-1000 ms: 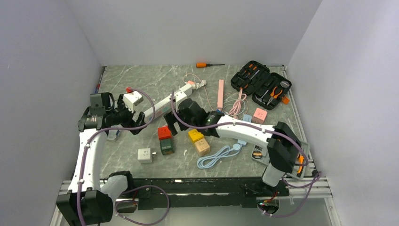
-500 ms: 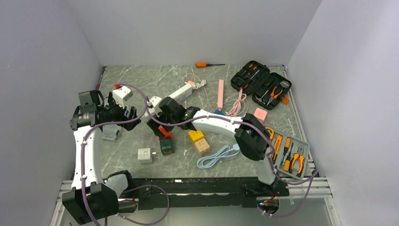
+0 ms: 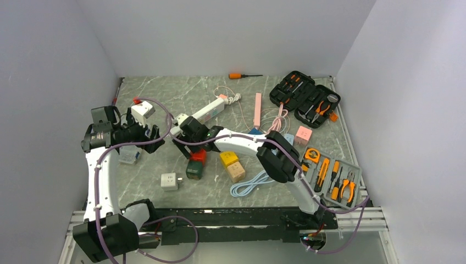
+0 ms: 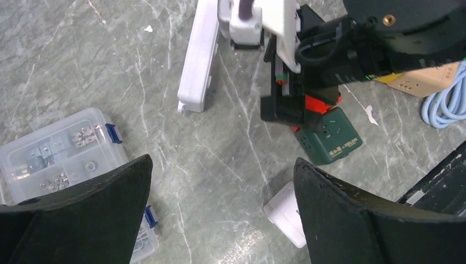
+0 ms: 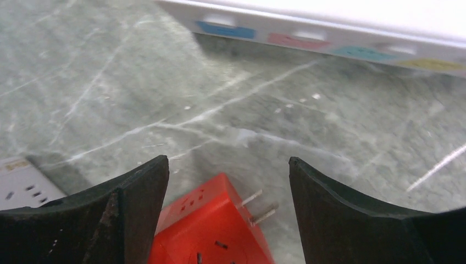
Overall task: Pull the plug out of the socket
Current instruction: Move the socket to the center of the board, then remove the plug from the socket.
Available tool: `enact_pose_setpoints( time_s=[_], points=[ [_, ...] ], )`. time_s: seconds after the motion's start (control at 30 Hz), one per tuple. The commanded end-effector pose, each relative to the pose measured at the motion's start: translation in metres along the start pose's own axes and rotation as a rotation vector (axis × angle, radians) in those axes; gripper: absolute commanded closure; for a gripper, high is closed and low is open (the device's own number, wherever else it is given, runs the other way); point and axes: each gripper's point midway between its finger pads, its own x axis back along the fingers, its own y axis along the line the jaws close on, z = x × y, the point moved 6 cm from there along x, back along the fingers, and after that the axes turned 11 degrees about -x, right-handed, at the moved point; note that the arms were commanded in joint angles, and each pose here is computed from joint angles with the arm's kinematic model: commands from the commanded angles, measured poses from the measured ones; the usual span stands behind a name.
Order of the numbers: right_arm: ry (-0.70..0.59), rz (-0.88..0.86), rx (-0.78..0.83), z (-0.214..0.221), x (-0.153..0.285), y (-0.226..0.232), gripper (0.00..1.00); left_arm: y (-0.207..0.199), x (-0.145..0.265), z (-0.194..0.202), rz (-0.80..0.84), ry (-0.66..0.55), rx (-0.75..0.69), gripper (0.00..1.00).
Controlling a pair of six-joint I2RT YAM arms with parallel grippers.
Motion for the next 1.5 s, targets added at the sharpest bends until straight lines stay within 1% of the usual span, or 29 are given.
enact_pose_setpoints(
  time_s=[0.0,0.13,0.23,0.37,0.47,0.53,0.67,0.77,0.87,0.93,1.03,1.13,1.23,1.33,1.47],
  points=[
    [-0.037,0.161,-0.106,-0.006,0.016,-0.045,0.20,-0.004,0.002,-0.008,0.038,-0.051,-0.016,0.01],
    [-0.066,0.223,-0.181,-0.007,0.033,-0.066,0.20,-0.006,0.000,-0.006,0.055,-0.054,-0.012,0.01],
    [-0.068,0.257,-0.215,-0.003,0.045,-0.076,0.18,-0.009,-0.001,-0.003,0.069,-0.051,-0.013,0.01],
    [-0.074,0.256,-0.240,0.007,0.059,-0.078,0.08,-0.011,-0.002,0.000,0.080,-0.042,-0.009,0.01],
    [-0.101,0.252,-0.248,0.006,0.070,-0.084,0.04,-0.013,-0.002,0.002,0.085,-0.039,-0.013,0.01],
    [-0.137,0.208,-0.246,-0.001,0.080,-0.089,0.03,-0.014,-0.002,0.004,0.095,-0.035,-0.017,0.01],
    [-0.206,0.029,-0.152,-0.014,0.102,-0.084,0.02,-0.016,-0.001,0.006,0.109,-0.024,-0.035,0.01],
    [-0.183,-0.019,-0.064,-0.015,0.102,-0.082,0.00,-0.017,-0.001,0.007,0.114,-0.022,-0.037,0.01],
    [-0.161,-0.014,-0.033,-0.013,0.092,-0.083,0.01,-0.018,-0.001,0.006,0.122,-0.029,-0.037,0.01],
    [-0.150,0.017,-0.031,-0.011,0.085,-0.085,0.03,-0.020,-0.001,0.005,0.135,-0.034,-0.036,0.01],
    [-0.121,0.134,0.002,-0.002,0.072,-0.091,0.07,-0.020,-0.001,0.006,0.138,-0.034,-0.041,0.01],
    [-0.087,0.218,0.070,0.009,0.065,-0.091,0.09,-0.020,-0.001,0.006,0.138,-0.031,-0.045,0.01],
    [-0.103,0.218,0.112,0.017,0.067,-0.079,0.09,-0.020,-0.001,0.006,0.137,-0.034,-0.042,0.01],
    [-0.124,0.189,0.120,0.020,0.077,-0.065,0.10,-0.020,-0.002,0.006,0.139,-0.036,-0.039,0.01],
    [-0.123,0.174,0.124,0.031,0.089,-0.046,0.11,-0.021,-0.002,0.007,0.138,-0.037,-0.041,0.01]
  ],
)
